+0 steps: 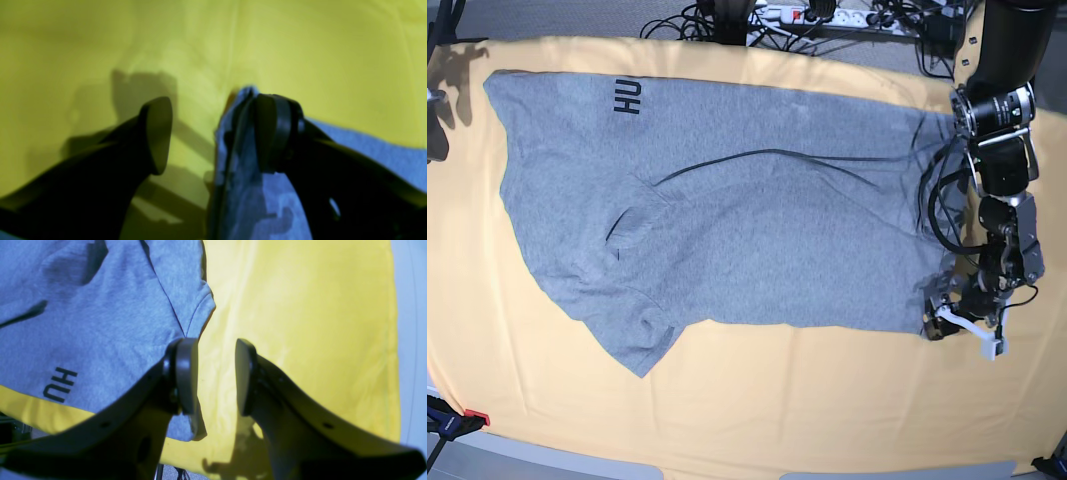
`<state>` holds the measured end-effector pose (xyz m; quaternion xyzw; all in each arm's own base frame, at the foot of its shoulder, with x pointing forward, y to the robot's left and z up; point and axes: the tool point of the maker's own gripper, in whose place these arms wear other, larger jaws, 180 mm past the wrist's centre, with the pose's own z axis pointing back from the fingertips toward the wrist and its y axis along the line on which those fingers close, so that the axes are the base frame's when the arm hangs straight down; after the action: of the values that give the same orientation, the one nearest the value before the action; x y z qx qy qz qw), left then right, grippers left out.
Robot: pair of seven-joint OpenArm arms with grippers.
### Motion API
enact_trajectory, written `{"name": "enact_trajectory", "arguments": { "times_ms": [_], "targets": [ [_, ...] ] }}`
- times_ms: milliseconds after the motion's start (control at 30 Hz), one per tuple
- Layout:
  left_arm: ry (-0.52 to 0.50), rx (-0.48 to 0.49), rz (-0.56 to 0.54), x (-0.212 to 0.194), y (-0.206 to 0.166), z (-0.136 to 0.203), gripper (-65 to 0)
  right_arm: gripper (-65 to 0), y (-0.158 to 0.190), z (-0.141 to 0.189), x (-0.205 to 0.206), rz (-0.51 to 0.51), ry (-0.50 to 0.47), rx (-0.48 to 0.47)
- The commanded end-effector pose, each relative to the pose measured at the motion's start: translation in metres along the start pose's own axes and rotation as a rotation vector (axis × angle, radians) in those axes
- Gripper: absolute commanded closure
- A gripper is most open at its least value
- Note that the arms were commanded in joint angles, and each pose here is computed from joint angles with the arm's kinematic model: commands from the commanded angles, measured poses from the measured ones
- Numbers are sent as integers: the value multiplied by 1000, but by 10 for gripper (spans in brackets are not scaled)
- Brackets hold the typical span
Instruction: Layout the t-shirt on the table in an organized manner, then fold the t-shirt properly
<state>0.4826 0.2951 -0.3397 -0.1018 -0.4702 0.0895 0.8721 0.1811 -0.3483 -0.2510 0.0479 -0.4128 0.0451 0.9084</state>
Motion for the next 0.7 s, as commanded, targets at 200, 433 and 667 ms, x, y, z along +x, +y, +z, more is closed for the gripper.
{"name": "enact_trajectory", "arguments": {
  "times_ms": [200,433,667],
  "targets": [
    [-24,-19,6,2,0,-3,-395,-214,0,5,14,29,-41,1],
    [-16,-258,-20,-3,-41,3,-395,-214,0,5,14,29,-41,1],
    [-21,-288,-27,-2,-46,5,-351,-214,0,5,14,28,-41,1]
  ]
}}
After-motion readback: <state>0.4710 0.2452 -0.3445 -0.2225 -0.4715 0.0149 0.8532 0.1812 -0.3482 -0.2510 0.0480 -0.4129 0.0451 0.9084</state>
